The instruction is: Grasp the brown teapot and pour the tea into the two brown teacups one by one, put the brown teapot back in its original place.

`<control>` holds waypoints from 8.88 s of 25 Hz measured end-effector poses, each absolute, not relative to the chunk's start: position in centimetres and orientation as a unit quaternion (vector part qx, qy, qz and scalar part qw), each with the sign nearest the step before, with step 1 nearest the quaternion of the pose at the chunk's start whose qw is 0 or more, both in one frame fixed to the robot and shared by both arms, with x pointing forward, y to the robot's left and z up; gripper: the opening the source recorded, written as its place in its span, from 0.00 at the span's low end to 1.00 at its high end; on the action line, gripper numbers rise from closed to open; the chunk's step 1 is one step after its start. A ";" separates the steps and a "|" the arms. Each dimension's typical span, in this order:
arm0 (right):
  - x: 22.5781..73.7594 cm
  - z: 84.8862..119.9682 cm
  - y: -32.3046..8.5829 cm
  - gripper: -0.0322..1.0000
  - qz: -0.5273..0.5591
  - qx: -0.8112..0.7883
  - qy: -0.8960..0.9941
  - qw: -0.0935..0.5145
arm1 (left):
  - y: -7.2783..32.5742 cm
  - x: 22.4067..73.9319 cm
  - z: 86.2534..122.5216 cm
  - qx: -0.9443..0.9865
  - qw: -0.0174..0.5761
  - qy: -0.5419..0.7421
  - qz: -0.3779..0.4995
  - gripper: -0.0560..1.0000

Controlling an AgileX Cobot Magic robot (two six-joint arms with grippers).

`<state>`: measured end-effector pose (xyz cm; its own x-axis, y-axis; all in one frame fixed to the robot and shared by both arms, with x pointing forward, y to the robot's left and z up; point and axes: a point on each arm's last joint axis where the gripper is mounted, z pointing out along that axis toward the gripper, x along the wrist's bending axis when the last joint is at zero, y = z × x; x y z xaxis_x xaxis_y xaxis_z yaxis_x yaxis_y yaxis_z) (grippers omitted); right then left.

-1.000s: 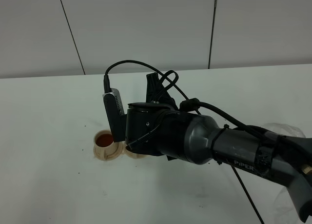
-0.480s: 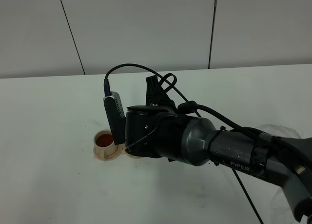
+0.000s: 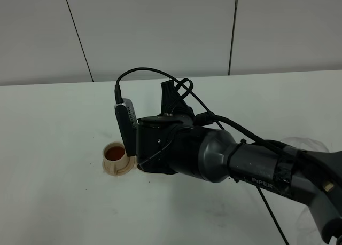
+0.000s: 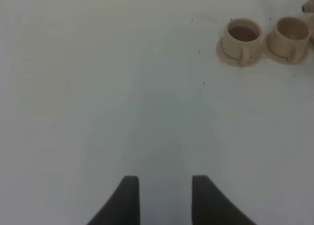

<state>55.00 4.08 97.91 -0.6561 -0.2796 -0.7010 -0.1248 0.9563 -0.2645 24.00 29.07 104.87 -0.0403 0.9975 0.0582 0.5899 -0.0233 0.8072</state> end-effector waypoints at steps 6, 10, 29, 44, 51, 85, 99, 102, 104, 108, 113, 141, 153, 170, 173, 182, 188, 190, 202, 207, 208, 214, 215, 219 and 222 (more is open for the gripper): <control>54.6 97.9 4.4 0.12 -0.097 -0.114 0.904 0.400 | 29.1 24.0 104.9 0.627 0.295 0.633 0.345 0.36; 54.4 97.9 4.6 0.12 -0.096 -0.116 0.904 0.401 | 29.1 24.0 104.9 0.627 0.295 0.633 0.345 0.36; 53.6 97.6 5.5 0.12 -0.110 -0.124 0.891 0.422 | 29.1 24.0 104.9 0.627 0.295 0.633 0.345 0.36; 53.6 97.6 5.5 0.12 -0.104 -0.116 0.892 0.424 | 29.1 24.0 104.9 0.627 0.295 0.633 0.345 0.36; 53.5 97.6 5.6 0.12 -0.099 -0.115 0.894 0.422 | 29.1 24.0 104.9 0.627 0.295 0.633 0.345 0.36; 54.1 97.5 4.9 0.12 -0.113 -0.117 0.896 0.412 | 29.1 24.0 104.9 0.627 0.295 0.633 0.345 0.36; 54.1 97.5 4.9 0.12 -0.120 -0.125 0.894 0.413 | 29.1 24.0 104.9 0.627 0.295 0.633 0.345 0.36; 54.0 97.6 5.0 0.12 -0.122 -0.129 0.891 0.417 | 29.1 24.0 104.9 0.627 0.295 0.633 0.345 0.36; 54.0 97.6 5.0 0.12 -0.123 -0.131 0.890 0.419 | 29.1 24.0 104.9 0.627 0.295 0.633 0.345 0.36; 53.9 97.6 5.1 0.12 -0.123 -0.134 0.889 0.420 | 29.1 24.0 104.9 0.627 0.295 0.633 0.345 0.36; 53.7 97.6 5.2 0.12 -0.127 -0.142 0.888 0.419 | 29.1 24.0 104.9 0.627 0.295 0.633 0.345 0.36; 53.4 96.9 5.7 0.12 -0.150 -0.177 0.877 0.420 | 29.1 24.0 104.9 0.627 0.295 0.633 0.345 0.36; 53.4 96.9 5.7 0.12 -0.150 -0.178 0.877 0.420 | 29.1 24.0 104.9 0.627 0.295 0.633 0.345 0.36; 53.2 97.0 6.0 0.12 -0.152 -0.191 0.871 0.426 | 29.1 24.0 104.9 0.627 0.295 0.633 0.345 0.36; 53.2 97.0 6.1 0.12 -0.151 -0.193 0.871 0.426 | 29.1 24.0 104.9 0.627 0.295 0.633 0.345 0.36; 53.1 97.1 6.1 0.12 -0.154 -0.200 0.868 0.427 | 29.1 24.0 104.9 0.627 0.295 0.633 0.345 0.36; 53.2 97.1 6.1 0.12 -0.156 -0.203 0.867 0.428 | 29.1 24.0 104.9 0.627 0.295 0.633 0.345 0.36; 53.2 97.1 6.1 0.12 -0.157 -0.203 0.866 0.429 | 29.1 24.0 104.9 0.627 0.295 0.633 0.345 0.36; 53.2 97.2 6.1 0.12 -0.159 -0.207 0.862 0.434 | 29.1 24.0 104.9 0.627 0.295 0.633 0.345 0.36; 53.3 97.2 6.1 0.12 -0.160 -0.208 0.861 0.434 | 29.1 24.0 104.9 0.627 0.295 0.633 0.345 0.36; 53.3 97.2 6.1 0.12 -0.160 -0.209 0.861 0.434 | 29.1 24.0 104.9 0.627 0.295 0.633 0.345 0.36; 53.3 97.2 6.1 0.12 -0.160 -0.209 0.861 0.435 | 29.1 24.0 104.9 0.627 0.295 0.633 0.345 0.36; 53.3 97.2 6.1 0.12 -0.161 -0.210 0.861 0.436 | 29.1 24.0 104.9 0.627 0.295 0.633 0.345 0.36; 53.3 97.2 6.1 0.12 -0.161 -0.210 0.860 0.436 | 29.1 24.0 104.9 0.627 0.295 0.633 0.345 0.36; 53.3 97.2 6.1 0.12 -0.161 -0.210 0.860 0.436 | 29.1 24.0 104.9 0.627 0.295 0.633 0.345 0.36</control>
<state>53.28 6.11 97.25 -0.5316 -0.5018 -0.6823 -0.2202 0.8598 -0.4608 24.00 29.07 104.87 -0.0403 0.9975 0.0582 0.5899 -0.0233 0.8072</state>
